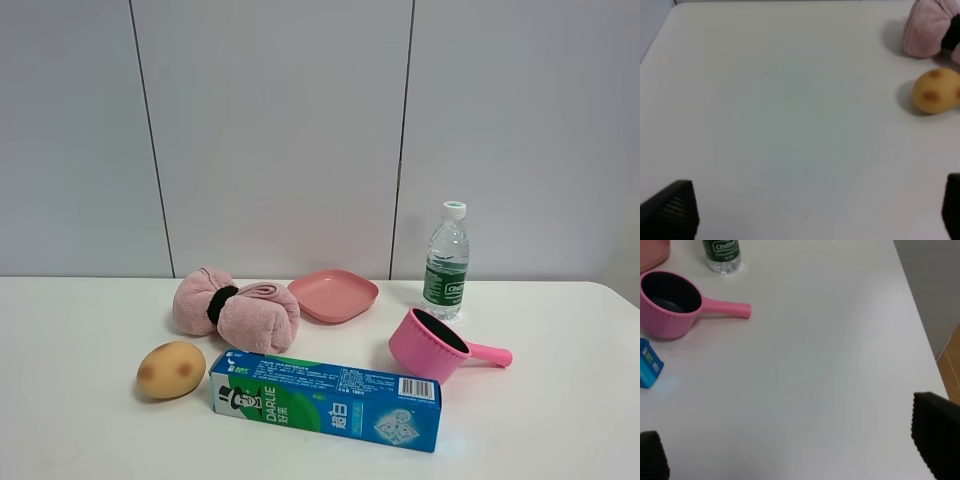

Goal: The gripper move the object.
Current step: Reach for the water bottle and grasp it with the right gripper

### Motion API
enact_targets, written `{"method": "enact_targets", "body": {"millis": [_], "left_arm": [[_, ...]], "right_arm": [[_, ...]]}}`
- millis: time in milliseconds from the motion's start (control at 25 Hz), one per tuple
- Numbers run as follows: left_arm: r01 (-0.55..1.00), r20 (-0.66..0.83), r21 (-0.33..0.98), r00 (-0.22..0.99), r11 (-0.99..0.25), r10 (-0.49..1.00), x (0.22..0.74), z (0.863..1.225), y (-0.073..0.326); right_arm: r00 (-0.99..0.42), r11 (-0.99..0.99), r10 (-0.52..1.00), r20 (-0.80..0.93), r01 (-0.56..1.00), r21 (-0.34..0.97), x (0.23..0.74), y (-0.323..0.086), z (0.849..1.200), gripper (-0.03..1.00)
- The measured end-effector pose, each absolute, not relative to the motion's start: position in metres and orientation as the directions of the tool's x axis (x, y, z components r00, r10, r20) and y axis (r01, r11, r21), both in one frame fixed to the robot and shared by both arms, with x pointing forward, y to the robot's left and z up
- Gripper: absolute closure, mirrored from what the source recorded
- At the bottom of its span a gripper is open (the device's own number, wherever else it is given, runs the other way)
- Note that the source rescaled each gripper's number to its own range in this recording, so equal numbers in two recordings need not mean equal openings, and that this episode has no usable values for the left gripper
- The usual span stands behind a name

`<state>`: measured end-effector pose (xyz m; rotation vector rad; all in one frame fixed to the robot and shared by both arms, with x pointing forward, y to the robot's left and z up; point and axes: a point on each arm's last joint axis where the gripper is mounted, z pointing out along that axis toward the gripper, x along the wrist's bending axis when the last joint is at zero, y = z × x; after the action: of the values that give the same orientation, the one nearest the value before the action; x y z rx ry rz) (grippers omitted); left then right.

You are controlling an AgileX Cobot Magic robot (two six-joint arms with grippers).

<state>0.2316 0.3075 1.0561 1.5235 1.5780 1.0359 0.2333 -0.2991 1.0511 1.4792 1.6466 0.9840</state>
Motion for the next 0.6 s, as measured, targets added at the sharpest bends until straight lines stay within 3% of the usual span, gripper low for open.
{"method": "enact_targets", "body": {"millis": [600], "left_arm": [[0.437, 0.044, 0.900, -0.062, -0.012, 0.997, 0.2316, 1.0561, 0.3075]], "right_arm": [[-0.099, 0.057, 0.995, -0.013, 0.460, 0.886, 0.2333, -0.2991, 1.0511, -0.03]]}}
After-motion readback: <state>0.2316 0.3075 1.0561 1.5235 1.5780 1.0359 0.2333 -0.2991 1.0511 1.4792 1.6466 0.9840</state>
